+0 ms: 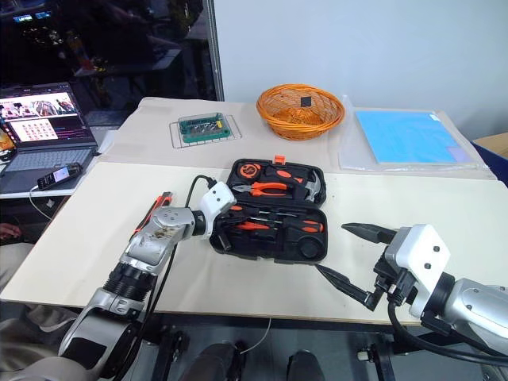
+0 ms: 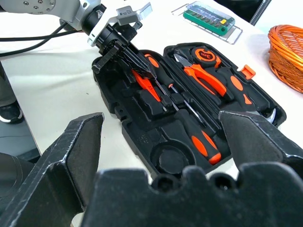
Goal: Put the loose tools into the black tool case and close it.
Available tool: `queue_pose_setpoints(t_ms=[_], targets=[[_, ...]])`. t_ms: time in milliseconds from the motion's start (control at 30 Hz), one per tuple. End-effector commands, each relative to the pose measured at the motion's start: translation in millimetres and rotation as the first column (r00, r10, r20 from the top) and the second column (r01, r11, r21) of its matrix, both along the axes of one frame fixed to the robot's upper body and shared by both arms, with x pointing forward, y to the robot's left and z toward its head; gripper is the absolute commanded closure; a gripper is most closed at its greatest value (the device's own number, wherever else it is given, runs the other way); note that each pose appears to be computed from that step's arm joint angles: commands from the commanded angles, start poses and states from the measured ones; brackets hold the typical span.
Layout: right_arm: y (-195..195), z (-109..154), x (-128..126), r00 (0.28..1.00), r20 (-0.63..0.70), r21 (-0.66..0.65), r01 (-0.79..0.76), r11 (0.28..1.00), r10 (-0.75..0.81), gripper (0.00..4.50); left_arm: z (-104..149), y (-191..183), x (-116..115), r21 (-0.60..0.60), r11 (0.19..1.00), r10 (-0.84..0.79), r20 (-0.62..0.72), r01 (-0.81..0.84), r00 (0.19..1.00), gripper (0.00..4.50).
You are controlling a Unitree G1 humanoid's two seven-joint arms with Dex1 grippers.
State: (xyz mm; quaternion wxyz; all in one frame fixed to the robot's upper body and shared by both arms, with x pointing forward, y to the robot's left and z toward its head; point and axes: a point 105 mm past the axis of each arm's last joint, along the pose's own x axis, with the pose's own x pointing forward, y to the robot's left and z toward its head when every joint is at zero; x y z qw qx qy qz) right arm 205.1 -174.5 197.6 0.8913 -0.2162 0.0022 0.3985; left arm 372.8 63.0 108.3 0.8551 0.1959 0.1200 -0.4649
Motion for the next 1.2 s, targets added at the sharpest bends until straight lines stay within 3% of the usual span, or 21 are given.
queue_pose_setpoints(t_ms=[33,67,133,233,367,467,633,733,867,933,1033,1067,1133,1200], targets=[[5,9,-1,0.999,0.049,-0.002,-0.014,1.000,0.014,0.00,22,14,1,-0.163,0.985,0.056,0.026,-0.051,0.998,4.48],[6,10,-1,0.998,0.052,0.006,-0.020,1.000,0.020,0.00,40,22,1,-0.234,0.970,0.080,0.057,-0.065,0.995,4.48],[8,10,-1,0.998,0.055,0.014,-0.033,0.999,0.032,0.00,64,53,4,-0.329,0.928,0.207,0.063,-0.176,0.976,3.98],[11,10,0,0.997,0.057,0.032,-0.057,0.998,0.055,0.00,78,106,4,-0.340,0.866,0.405,0.045,-0.367,0.913,3.03],[13,10,3,0.995,0.060,0.051,-0.083,0.995,0.080,0.00,76,152,-6,-0.265,0.797,0.563,0.004,-0.542,0.826,1.61],[15,12,6,0.992,0.069,0.058,-0.114,0.992,0.109,0.00,56,175,-13,-0.140,0.745,0.650,-0.070,-0.652,0.757,0.63],[15,12,11,0.989,0.073,0.047,-0.135,0.990,0.131,0.00,18,177,-19,0.029,0.718,0.689,-0.165,-0.695,0.706,0.63],[16,12,10,0.988,0.073,0.042,-0.139,0.989,0.136,0.00,10,177,-19,0.029,0.712,0.694,-0.179,-0.702,0.697,1.33],[15,11,8,0.989,0.068,0.040,-0.136,0.990,0.133,0.00,8,182,-20,0.030,0.712,0.696,-0.167,-0.702,0.699,2.77],[14,10,7,0.990,0.063,0.040,-0.131,0.990,0.129,0.00,21,180,-18,-0.030,0.743,0.662,-0.119,-0.669,0.740,2.78],[13,10,6,0.991,0.062,0.044,-0.124,0.991,0.121,0.00,61,149,-20,-0.205,0.853,0.481,-0.049,-0.480,0.876,2.78],[12,10,5,0.992,0.061,0.045,-0.117,0.992,0.114,0.00,78,127,-26,-0.243,0.908,0.344,-0.031,-0.341,0.939,2.78],[8,11,2,0.993,0.059,0.047,-0.104,0.993,0.101,0.00,88,88,-50,-0.177,0.984,0.011,-0.008,-0.012,1.000,2.78],[4,11,-1,0.994,0.051,0.043,-0.094,0.995,0.092,0.00,78,67,-68,-0.047,0.970,-0.241,-0.027,0.239,0.970,2.78]])
